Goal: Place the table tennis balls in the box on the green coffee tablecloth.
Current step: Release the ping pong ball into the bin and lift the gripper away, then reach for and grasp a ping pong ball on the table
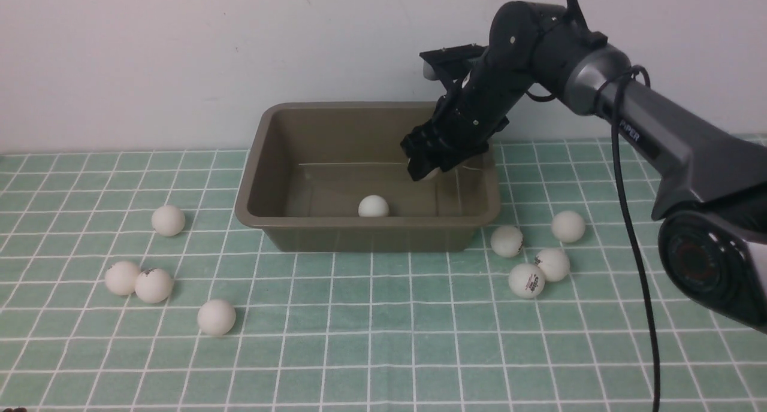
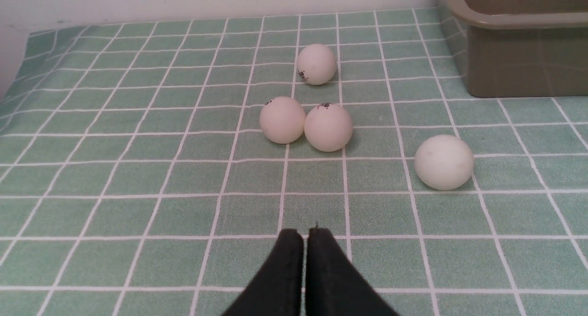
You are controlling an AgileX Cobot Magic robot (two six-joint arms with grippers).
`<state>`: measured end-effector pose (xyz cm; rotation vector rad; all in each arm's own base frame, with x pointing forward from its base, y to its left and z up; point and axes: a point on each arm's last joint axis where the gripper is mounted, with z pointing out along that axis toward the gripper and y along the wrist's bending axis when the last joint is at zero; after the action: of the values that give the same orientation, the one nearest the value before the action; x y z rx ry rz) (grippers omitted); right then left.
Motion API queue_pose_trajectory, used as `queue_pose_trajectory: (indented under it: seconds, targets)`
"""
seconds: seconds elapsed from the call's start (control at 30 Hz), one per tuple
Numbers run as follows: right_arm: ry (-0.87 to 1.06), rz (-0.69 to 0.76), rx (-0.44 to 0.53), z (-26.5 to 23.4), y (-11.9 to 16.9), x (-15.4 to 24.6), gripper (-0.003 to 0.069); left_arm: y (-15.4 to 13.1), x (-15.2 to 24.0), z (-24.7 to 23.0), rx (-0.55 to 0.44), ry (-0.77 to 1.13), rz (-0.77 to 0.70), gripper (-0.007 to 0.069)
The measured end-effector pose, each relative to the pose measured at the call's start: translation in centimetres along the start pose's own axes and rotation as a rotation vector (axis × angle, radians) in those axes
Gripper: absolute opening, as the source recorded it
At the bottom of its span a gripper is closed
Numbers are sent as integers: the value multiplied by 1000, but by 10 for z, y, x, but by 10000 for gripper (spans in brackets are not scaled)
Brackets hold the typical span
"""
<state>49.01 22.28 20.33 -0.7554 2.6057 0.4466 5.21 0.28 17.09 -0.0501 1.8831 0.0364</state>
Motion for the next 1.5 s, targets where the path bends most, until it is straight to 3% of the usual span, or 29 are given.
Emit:
queue_pose_trajectory:
  seconds: [0.17, 0.4, 0.57, 1.03, 1.2, 1.33, 1.5]
  targets:
    - [-9, 4, -43, 1, 4, -1, 362, 0, 0, 0, 0, 0, 0, -4]
    - [-9, -9, -43, 1, 4, -1, 452, 0, 0, 0, 0, 0, 0, -4]
    - [-13, 10, -28, -3, 3, -2, 465, 0, 0, 0, 0, 0, 0, -4]
    - [-268, 96, 174, -176, -25, -11, 465, 0, 0, 0, 0, 0, 0, -4]
    - [-390, 186, 282, -291, -38, 33, 465, 0, 0, 0, 0, 0, 0, -4]
    - [-414, 237, 331, -337, -34, 72, 465, 0, 0, 0, 0, 0, 0, -4]
    - [-388, 256, 340, -352, -17, 106, 465, 0, 0, 0, 0, 0, 0, -4]
